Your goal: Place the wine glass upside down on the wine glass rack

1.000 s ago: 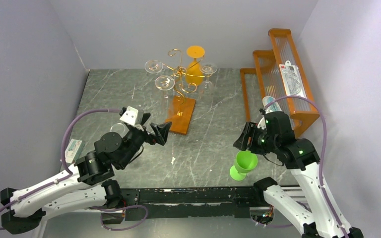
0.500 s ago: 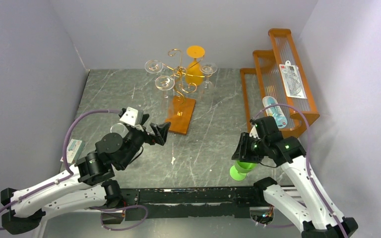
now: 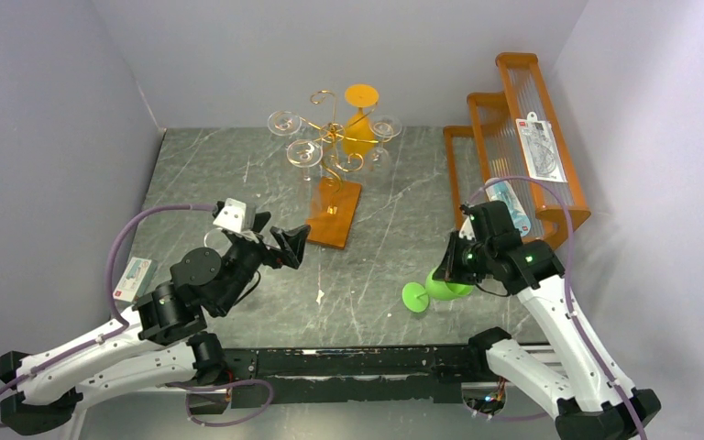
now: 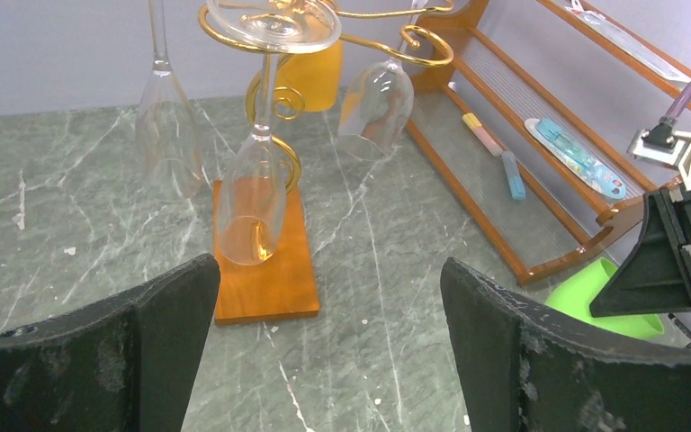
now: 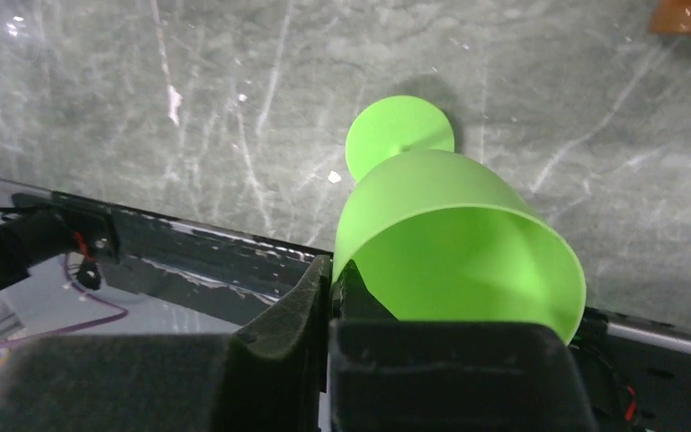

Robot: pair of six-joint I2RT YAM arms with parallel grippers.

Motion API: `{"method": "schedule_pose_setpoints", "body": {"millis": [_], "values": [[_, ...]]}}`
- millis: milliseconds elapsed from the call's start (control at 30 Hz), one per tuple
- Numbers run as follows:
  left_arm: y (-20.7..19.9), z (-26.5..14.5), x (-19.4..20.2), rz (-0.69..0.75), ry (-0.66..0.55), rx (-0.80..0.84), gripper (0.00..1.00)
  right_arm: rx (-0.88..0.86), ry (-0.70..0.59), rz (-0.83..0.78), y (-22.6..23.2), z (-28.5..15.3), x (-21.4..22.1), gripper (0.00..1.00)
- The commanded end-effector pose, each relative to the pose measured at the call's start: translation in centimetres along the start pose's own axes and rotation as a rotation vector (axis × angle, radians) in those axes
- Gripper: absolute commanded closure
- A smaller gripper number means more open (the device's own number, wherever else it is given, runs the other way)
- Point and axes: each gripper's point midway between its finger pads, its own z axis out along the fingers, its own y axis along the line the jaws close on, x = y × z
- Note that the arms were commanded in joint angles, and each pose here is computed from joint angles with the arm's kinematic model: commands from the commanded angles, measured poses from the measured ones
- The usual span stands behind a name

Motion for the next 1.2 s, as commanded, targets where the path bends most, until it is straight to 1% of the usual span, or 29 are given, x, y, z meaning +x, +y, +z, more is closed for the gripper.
{"method": "schedule_pose_setpoints", "body": {"millis": [0, 67, 133, 233, 367, 400, 467, 567, 633, 733, 767, 800, 867, 967, 1033, 1067, 1100, 1133, 1167], "values": [[0.2, -0.2, -0.5, -0.022, 0.0, -0.017, 0.03, -0.102, -0.055, -0.037, 2.4, -1.0, -1.9, 1.0], [0.6, -0.3, -0.5, -0.055, 0.006, -0.05, 0.03, -0.182, -0.099, -0.048, 4.1, -1.5, -2.9, 1.0], [1.5, -0.4, -0.1, -0.137, 0.02, -0.119, 0.03, -0.274, -0.155, -0.062, 5.7, -2.0, -3.9, 1.0], [2.8, -0.8, 1.8, -0.307, 0.058, -0.237, 0.03, -0.42, -0.221, -0.08, 8.3, -2.7, -5.0, 1.0], [3.4, -1.8, 5.3, -0.593, 0.134, -0.345, 0.03, -0.597, -0.351, -0.108, 11.2, -4.1, -7.0, 1.0], [3.3, -2.1, 6.0, -0.653, 0.153, -0.349, 0.03, -0.643, -0.378, -0.117, 11.9, -4.6, -7.4, 1.0], [2.7, -2.3, 6.7, -0.716, 0.164, -0.306, 0.04, -0.736, -0.419, -0.135, 13.2, -5.4, -7.8, 1.0], [1.6, -2.1, 6.7, -0.76, 0.141, -0.212, 0.05, -0.871, -0.454, -0.174, 15.0, -6.9, -8.0, 1.0], [1.1, -1.8, 6.7, -0.765, 0.129, -0.176, 0.05, -0.917, -0.447, -0.197, 15.7, -7.4, -8.0, 1.0], [-0.4, -1.1, 6.7, -0.705, 0.136, -0.103, 0.04, -0.927, -0.427, -0.206, 16.0, -7.3, -7.9, 1.0], [-1.1, -0.7, 6.6, -0.666, 0.136, -0.066, 0.04, -0.932, -0.423, -0.208, 16.0, -7.3, -7.9, 1.0], [-1.8, -0.3, 6.6, -0.589, 0.138, -0.019, 0.04, -0.941, -0.419, -0.211, 16.1, -7.3, -7.8, 1.0], [-3.0, 0.4, 6.7, -0.506, 0.15, 0.035, 0.04, -0.956, -0.396, -0.203, 16.2, -7.1, -7.5, 1.0], [-4.0, 1.2, 6.8, -0.417, 0.159, 0.071, 0.03, -0.968, -0.386, -0.197, 16.5, -7.0, -7.6, 1.0], [-4.8, 1.6, 6.2, -0.386, 0.136, 0.11, 0.04, -0.97, -0.386, -0.198, 16.5, -6.9, -7.6, 1.0], [-5.1, 1.8, 6.0, -0.375, 0.126, 0.128, 0.05, -0.972, -0.385, -0.199, 16.5, -6.9, -7.6, 1.0], [-5.3, 1.9, 5.9, -0.365, 0.115, 0.137, 0.09, -0.977, -0.381, -0.2, 16.6, -6.9, -7.5, 1.0], [-5.4, 2.1, 5.6, -0.36, 0.103, 0.141, 0.18, -0.98, -0.373, -0.199, 16.6, -6.8, -7.4, 1.0], [-5.4, 2.3, 5.6, -0.35, 0.096, 0.138, 0.24, -0.985, -0.365, -0.201, 16.7, -6.8, -7.2, 1.0]]}}
